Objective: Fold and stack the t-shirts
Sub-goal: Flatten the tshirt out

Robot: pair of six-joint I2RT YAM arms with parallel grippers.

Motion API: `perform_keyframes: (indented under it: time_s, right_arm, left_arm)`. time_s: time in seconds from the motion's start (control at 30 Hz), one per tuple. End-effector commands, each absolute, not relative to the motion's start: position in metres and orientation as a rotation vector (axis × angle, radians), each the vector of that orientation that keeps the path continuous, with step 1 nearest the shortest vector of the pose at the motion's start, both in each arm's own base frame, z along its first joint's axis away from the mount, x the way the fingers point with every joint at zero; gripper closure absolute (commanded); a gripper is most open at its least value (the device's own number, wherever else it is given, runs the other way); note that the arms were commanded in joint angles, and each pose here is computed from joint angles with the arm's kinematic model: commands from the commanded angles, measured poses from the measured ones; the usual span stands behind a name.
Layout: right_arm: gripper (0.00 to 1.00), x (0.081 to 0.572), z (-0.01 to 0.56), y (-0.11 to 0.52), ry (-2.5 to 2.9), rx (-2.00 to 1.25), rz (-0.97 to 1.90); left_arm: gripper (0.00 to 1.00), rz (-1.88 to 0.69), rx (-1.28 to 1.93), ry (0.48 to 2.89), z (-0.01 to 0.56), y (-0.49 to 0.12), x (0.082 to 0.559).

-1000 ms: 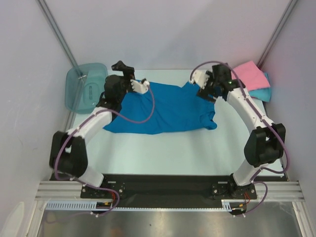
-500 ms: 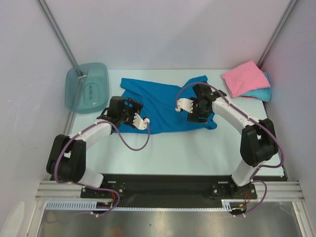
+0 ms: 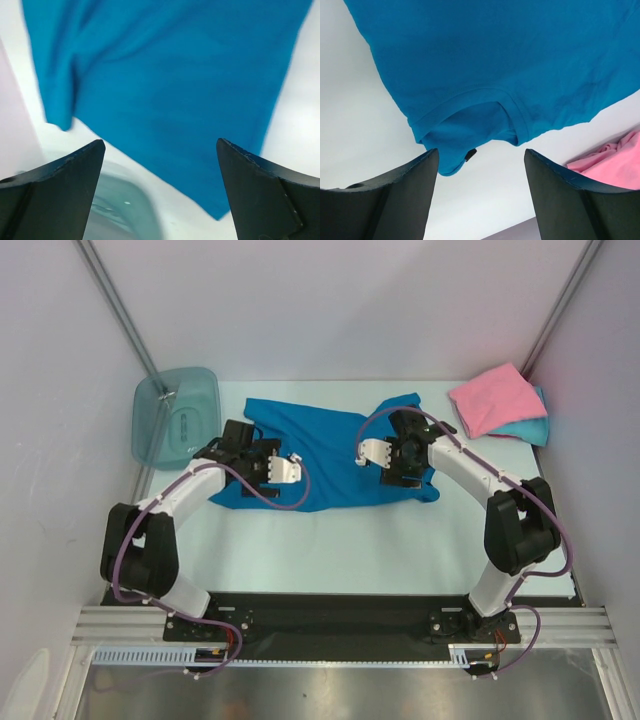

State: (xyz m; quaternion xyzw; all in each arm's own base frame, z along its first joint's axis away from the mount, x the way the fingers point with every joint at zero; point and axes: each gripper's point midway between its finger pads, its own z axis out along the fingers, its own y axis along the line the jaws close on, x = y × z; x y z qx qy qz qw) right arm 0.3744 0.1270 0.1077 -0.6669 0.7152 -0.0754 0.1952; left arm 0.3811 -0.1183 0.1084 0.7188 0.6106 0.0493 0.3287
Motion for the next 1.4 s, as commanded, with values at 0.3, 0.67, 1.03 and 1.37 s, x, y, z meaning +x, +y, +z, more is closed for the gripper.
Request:
perform_keyframes:
  time_s: [0.3,0.67,1.03,1.37]
  right_arm:
    - [0.29,0.323,0.095,0.142,2.017,-1.98,-0.04]
    - [0.34,0.317,0.065,0.151,1.992,-2.034,-0.04]
    - [0.67,0.352,0.044,0.16,1.986,-1.934,-0.192]
    - [0.51,0.357,0.059,0.163,1.956,-1.933,-0.203]
  left_arm:
    - [0.0,0.065,1.784,1.796,0.082,-0.099,0.348]
    - [0.0,0.042,1.779,1.797,0.084,-0.099,0.354]
    - [0.0,0.037,1.751,1.807,0.086,-0.098,0.35]
    - [0.0,0.047,1.742,1.81,0.088,-0.097,0.349]
